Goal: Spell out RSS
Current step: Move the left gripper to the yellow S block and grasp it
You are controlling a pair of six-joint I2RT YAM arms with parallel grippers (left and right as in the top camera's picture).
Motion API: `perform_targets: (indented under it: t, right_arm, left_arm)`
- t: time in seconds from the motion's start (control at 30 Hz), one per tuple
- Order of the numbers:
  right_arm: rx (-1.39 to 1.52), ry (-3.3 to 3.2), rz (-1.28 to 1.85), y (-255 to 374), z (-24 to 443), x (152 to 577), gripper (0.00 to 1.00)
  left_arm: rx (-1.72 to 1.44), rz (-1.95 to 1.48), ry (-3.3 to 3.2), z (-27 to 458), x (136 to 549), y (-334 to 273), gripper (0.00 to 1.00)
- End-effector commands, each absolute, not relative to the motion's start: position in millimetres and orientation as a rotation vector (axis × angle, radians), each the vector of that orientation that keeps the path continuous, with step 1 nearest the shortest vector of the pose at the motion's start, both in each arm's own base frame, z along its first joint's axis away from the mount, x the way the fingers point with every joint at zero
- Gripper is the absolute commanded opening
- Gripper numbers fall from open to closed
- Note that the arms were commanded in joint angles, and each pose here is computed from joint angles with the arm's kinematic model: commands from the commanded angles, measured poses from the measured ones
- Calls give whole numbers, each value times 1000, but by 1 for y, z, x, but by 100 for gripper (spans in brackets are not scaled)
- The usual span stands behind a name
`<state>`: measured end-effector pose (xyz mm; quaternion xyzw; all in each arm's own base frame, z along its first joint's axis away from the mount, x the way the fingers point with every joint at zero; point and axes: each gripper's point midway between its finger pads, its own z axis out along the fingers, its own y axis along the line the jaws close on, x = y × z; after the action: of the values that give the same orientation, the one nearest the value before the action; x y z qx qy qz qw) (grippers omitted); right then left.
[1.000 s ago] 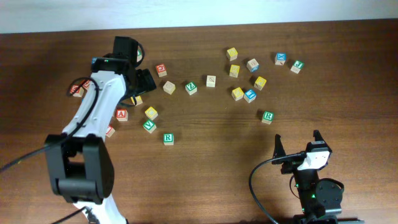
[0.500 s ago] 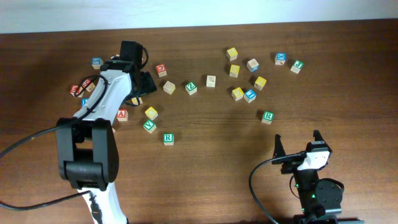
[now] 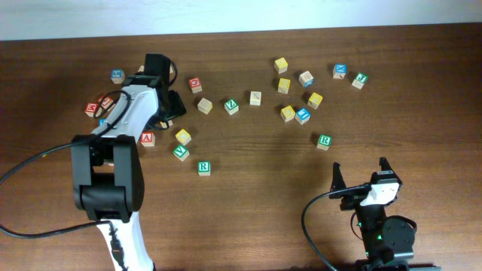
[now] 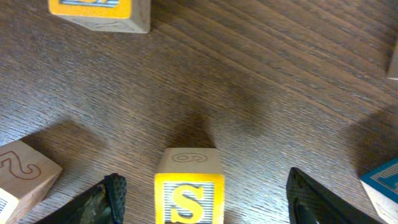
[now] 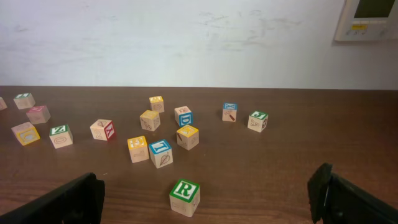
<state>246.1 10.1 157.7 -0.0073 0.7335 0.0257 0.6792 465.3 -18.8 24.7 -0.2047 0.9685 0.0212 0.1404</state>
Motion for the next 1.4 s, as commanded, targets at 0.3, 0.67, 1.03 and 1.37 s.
perform_targets:
  t: [0.3,0.67,1.03,1.37]
  right_arm:
    - [-2,1650,49,7,156,246,98]
    - [-2,1650,49,7,156,246,98]
    - [-2,1650,49,7,156,246,98]
    - [-2,1650,49,7,156,246,98]
  left_arm:
    - [-596,52,2848,8,461,-8,64]
    - [-596,52,2847,9,462,-8,47]
    - [-596,52,2848,8,461,-8,33]
    - [-597,54,2850,9,461,-8,29]
